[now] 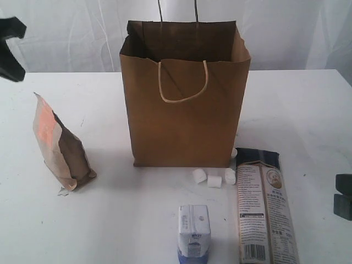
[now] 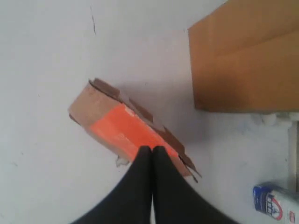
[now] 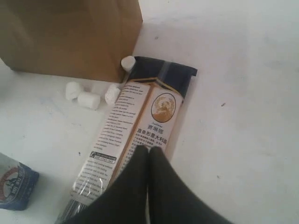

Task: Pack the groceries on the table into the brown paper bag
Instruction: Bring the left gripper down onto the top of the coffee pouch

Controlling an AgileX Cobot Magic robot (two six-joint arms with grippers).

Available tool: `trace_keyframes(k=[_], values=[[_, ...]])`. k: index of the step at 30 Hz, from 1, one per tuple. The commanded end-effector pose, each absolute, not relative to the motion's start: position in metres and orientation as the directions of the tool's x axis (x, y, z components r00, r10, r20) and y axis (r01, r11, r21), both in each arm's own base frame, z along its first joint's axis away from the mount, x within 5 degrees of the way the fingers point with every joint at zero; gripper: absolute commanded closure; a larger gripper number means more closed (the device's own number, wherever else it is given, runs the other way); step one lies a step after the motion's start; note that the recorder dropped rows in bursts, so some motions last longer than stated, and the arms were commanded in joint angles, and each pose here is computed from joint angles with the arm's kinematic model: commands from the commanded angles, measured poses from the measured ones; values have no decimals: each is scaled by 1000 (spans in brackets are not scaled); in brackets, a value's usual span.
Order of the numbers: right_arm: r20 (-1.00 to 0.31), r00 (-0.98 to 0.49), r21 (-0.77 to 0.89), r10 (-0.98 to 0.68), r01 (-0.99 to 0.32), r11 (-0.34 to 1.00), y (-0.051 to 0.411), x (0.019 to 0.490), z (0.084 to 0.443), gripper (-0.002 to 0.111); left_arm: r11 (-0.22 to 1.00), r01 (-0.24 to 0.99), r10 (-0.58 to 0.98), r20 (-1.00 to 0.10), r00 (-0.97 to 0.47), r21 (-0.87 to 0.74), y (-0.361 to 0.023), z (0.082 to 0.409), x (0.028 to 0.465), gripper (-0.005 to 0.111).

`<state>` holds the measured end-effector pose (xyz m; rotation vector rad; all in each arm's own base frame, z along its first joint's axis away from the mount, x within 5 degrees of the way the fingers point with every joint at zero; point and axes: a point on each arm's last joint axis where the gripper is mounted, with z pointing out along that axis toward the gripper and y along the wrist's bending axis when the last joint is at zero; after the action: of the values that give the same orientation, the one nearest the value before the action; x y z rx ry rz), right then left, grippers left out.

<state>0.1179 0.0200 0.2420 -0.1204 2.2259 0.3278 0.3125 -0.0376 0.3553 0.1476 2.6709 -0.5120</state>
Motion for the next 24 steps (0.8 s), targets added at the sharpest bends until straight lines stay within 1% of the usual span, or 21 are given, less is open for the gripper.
trace_keyframes(k=[1, 3, 6, 9, 10, 11, 14, 15, 16, 18, 20, 22, 24], values=[[-778, -627, 202, 35, -198, 959, 21, 117, 241, 108, 911, 148, 29, -299, -954, -385, -42, 343, 313, 107], [-777, -629, 203, 34, -199, 959, 21, 117, 241, 108, 913, 152, 35, -299, -953, -378, -41, 341, 314, 106], [-777, -629, 203, 34, -199, 959, 21, 117, 241, 108, 911, 211, 92, -325, -941, -354, -41, 340, 315, 95], [-777, -629, 203, 34, -199, 959, 21, 117, 241, 108, 908, 247, 124, -346, -930, -339, -41, 341, 316, 74], [-777, -629, 203, 34, -199, 959, 21, 117, 241, 108, 904, 243, 114, -348, -930, -353, -42, 341, 316, 67], [-776, -630, 204, 34, -200, 958, 21, 117, 241, 108, 893, 240, 100, -353, -930, -380, -44, 342, 316, 57], [-776, -630, 204, 34, -200, 958, 21, 117, 241, 108, 870, 232, 39, -408, -912, -435, -49, 347, 323, 29], [-776, -630, 202, 32, -201, 959, 21, 117, 241, 108, 864, 230, 24, -420, -907, -447, -50, 348, 324, 22], [-776, -630, 202, 32, -201, 959, 21, 117, 241, 108, 861, 229, 14, -428, -904, -454, -50, 348, 325, 18], [-776, -630, 202, 32, -201, 959, 21, 117, 241, 108, 863, 194, -33, -435, -900, -467, -50, 350, 327, 12], [-776, -630, 202, 32, -201, 959, 21, 117, 241, 108, 866, 159, -66, -424, -903, -475, -49, 347, 331, 11], [-775, -631, 203, 32, -201, 958, 21, 117, 241, 108, 876, 144, -63, -406, -912, -461, -48, 342, 333, 11], [-775, -631, 203, 32, -201, 958, 21, 117, 241, 108, 894, 98, -68, -349, -935, -436, -45, 333, 334, 11]])
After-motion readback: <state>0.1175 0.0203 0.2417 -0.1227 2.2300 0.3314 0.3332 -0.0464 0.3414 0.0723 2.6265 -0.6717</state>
